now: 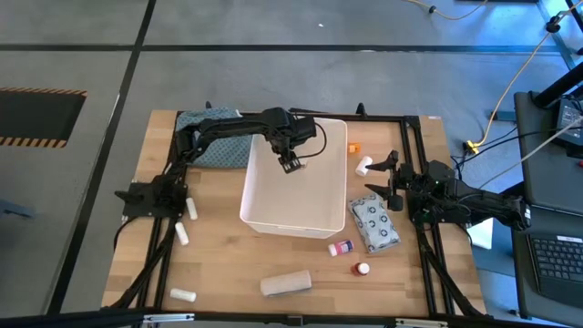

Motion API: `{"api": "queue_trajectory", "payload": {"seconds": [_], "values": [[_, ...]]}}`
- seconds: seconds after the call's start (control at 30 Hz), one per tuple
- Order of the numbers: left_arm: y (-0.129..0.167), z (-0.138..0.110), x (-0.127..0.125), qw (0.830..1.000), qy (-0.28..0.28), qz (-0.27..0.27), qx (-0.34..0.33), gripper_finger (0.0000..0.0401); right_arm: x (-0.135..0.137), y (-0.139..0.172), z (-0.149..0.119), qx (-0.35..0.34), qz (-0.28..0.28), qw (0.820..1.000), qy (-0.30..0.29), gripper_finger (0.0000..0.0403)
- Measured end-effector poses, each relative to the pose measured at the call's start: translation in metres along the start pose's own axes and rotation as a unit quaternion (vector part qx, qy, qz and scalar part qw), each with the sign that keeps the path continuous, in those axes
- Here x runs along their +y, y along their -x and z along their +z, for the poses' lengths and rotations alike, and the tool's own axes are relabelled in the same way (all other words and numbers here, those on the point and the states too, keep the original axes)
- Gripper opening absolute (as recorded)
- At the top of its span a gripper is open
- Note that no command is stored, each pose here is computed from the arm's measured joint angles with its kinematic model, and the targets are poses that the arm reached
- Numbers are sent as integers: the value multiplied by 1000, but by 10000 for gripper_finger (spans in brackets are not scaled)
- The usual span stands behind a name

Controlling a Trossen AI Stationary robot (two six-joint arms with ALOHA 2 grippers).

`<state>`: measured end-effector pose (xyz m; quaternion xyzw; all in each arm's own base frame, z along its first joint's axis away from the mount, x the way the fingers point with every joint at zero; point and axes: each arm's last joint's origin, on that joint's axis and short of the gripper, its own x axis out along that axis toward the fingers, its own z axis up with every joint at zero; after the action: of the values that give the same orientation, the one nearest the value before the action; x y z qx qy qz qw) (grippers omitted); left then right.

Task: Pick & place medical supplies in basket/bin
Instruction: Put the top rolled gauze into the white bin

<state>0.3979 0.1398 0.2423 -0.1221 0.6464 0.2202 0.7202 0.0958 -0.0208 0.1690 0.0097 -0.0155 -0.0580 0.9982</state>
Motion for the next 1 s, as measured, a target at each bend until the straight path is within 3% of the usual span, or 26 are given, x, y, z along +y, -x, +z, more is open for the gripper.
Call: {"api": "queue_trajectory", "payload": {"seconds": [0.33, 0.47, 0.63, 0.73, 0.87, 1.0], "values": [[1, -1, 1, 1000, -4, 8, 1, 191, 0, 0, 0, 0, 0, 1000, 0, 299], [22, -2, 1, 1000, -7, 13, -3, 184, 0, 0, 0, 0, 0, 1000, 0, 299], [88, -9, 5, 997, -6, 36, -70, 175, 0, 0, 0, 0, 0, 1000, 0, 299], [143, -27, 8, 991, 11, 35, -126, 169, 0, 0, 0, 0, 1, 1000, -1, 299], [211, -71, 12, 976, 82, 11, -202, 164, 0, 0, 0, 0, 1, 1000, -6, 299], [257, -123, 14, 952, 144, -28, -267, 161, 0, 0, 0, 0, 1, 1000, -13, 299]]}}
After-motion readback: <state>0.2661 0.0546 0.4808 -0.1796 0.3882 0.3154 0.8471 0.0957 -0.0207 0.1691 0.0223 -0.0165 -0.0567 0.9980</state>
